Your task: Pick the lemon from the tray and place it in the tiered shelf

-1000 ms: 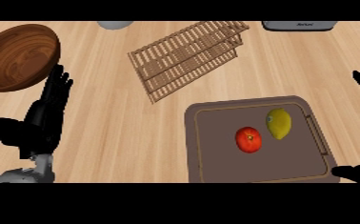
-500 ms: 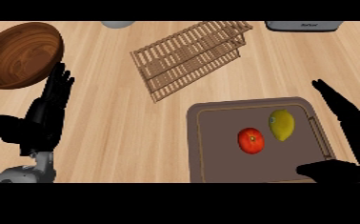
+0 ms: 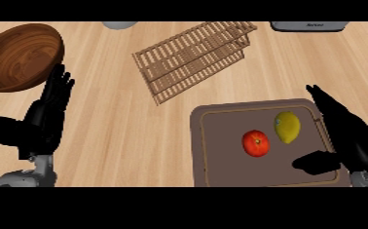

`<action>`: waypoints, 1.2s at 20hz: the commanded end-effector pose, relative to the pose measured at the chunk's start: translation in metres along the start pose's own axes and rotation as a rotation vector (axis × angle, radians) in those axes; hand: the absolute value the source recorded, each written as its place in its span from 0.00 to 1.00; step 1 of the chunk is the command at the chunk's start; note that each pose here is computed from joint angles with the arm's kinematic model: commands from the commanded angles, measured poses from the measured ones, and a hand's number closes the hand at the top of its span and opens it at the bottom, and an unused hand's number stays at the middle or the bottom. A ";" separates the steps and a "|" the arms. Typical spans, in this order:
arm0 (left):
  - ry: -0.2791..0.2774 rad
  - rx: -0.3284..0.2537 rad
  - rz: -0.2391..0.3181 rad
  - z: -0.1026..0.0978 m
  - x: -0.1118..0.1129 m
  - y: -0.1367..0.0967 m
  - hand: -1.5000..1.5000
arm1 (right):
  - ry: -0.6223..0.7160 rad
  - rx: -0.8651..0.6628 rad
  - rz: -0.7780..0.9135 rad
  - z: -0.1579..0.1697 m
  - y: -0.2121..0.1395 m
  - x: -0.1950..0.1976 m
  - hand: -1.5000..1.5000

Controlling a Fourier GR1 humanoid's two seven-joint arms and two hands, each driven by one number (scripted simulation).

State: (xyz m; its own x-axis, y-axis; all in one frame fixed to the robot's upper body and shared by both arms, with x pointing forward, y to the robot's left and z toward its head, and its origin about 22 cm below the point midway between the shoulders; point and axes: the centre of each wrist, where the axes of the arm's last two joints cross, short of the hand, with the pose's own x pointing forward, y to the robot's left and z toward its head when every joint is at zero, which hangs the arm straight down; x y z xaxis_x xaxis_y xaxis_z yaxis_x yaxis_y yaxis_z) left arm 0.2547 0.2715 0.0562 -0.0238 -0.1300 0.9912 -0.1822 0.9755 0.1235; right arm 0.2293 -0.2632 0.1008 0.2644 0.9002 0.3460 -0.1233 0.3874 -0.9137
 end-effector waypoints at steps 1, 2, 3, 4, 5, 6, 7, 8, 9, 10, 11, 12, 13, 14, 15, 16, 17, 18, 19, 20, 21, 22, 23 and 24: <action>-0.015 0.013 -0.015 0.007 -0.013 0.005 0.50 | -0.003 0.003 -0.008 -0.006 0.007 -0.008 0.00; -0.004 -0.004 -0.015 0.024 0.015 0.008 0.50 | -0.003 0.000 -0.019 -0.004 0.018 -0.018 0.00; -0.003 -0.002 0.000 -0.003 0.017 0.001 0.50 | -0.009 0.005 0.004 -0.009 0.019 -0.026 0.00; -0.005 0.000 -0.001 0.004 0.003 -0.004 0.50 | -0.009 -0.004 -0.028 -0.015 0.001 -0.013 0.00; -0.015 -0.014 0.001 0.004 0.004 0.002 0.50 | -0.016 0.009 -0.007 -0.025 0.014 0.011 0.00; 0.002 0.000 -0.013 -0.001 0.019 0.005 0.50 | -0.009 0.011 -0.006 -0.027 0.028 -0.016 0.00; -0.001 0.004 0.005 0.010 0.016 0.017 0.50 | -0.019 0.006 -0.008 -0.019 0.031 -0.032 0.00; -0.008 0.005 -0.003 -0.007 -0.009 -0.002 0.50 | -0.008 0.024 -0.001 -0.024 0.035 -0.030 0.00; -0.010 0.013 -0.003 0.003 0.010 -0.017 0.50 | 0.002 0.042 0.001 -0.014 0.043 -0.025 0.00; -0.005 0.002 -0.014 -0.001 0.006 0.006 0.50 | -0.001 0.037 0.014 -0.022 0.026 -0.036 0.00; -0.009 0.010 -0.001 0.004 -0.001 0.012 0.50 | 0.026 0.037 -0.001 -0.036 0.049 -0.030 0.00; -0.015 -0.010 0.012 0.008 0.019 -0.009 0.50 | 0.007 0.033 -0.004 -0.023 0.066 -0.040 0.00; 0.004 -0.006 0.009 0.004 -0.001 0.012 0.50 | 0.002 0.035 0.000 -0.032 0.048 -0.042 0.00; -0.009 -0.005 -0.014 -0.009 0.001 0.000 0.50 | -0.002 0.018 -0.007 -0.030 0.040 -0.047 0.00; 0.000 0.007 -0.004 0.008 0.017 -0.012 0.50 | -0.002 0.010 -0.016 -0.033 0.051 -0.038 0.00; -0.019 0.000 -0.020 0.009 -0.011 0.006 0.50 | -0.021 0.012 -0.020 -0.029 0.049 -0.024 0.00; -0.024 0.007 -0.009 -0.021 0.000 0.007 0.50 | -0.037 0.006 -0.045 -0.031 0.044 -0.026 0.00; 0.004 -0.011 -0.005 0.008 0.009 -0.013 0.50 | -0.030 0.006 -0.024 -0.052 0.061 -0.020 0.00; -0.025 0.021 -0.022 -0.009 -0.002 0.002 0.50 | -0.028 0.016 -0.042 -0.049 0.045 -0.026 0.00; -0.004 -0.014 0.003 0.000 0.020 -0.005 0.50 | -0.049 0.019 -0.022 -0.029 0.066 -0.026 0.00; 0.007 0.005 -0.003 0.008 -0.002 -0.011 0.50 | -0.041 0.005 -0.037 -0.033 0.076 -0.032 0.00; -0.005 -0.018 0.003 0.002 0.002 0.024 0.50 | -0.036 0.008 -0.037 -0.058 0.062 -0.033 0.00; -0.020 -0.004 -0.003 -0.010 -0.013 -0.014 0.50 | -0.055 -0.003 -0.028 -0.054 0.067 -0.034 0.00; -0.020 0.000 -0.005 0.008 0.004 -0.020 0.50 | -0.052 0.001 -0.019 -0.049 0.089 -0.035 0.00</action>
State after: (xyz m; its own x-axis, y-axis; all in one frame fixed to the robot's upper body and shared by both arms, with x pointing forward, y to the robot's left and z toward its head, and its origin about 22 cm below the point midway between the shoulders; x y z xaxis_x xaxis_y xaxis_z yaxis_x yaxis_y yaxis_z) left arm 0.2553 0.2664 0.0563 -0.0333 -0.1365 0.9901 -0.1799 0.9753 0.1284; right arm 0.2557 -0.2752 0.0199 0.2318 0.8960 0.3789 -0.1219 0.4132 -0.9025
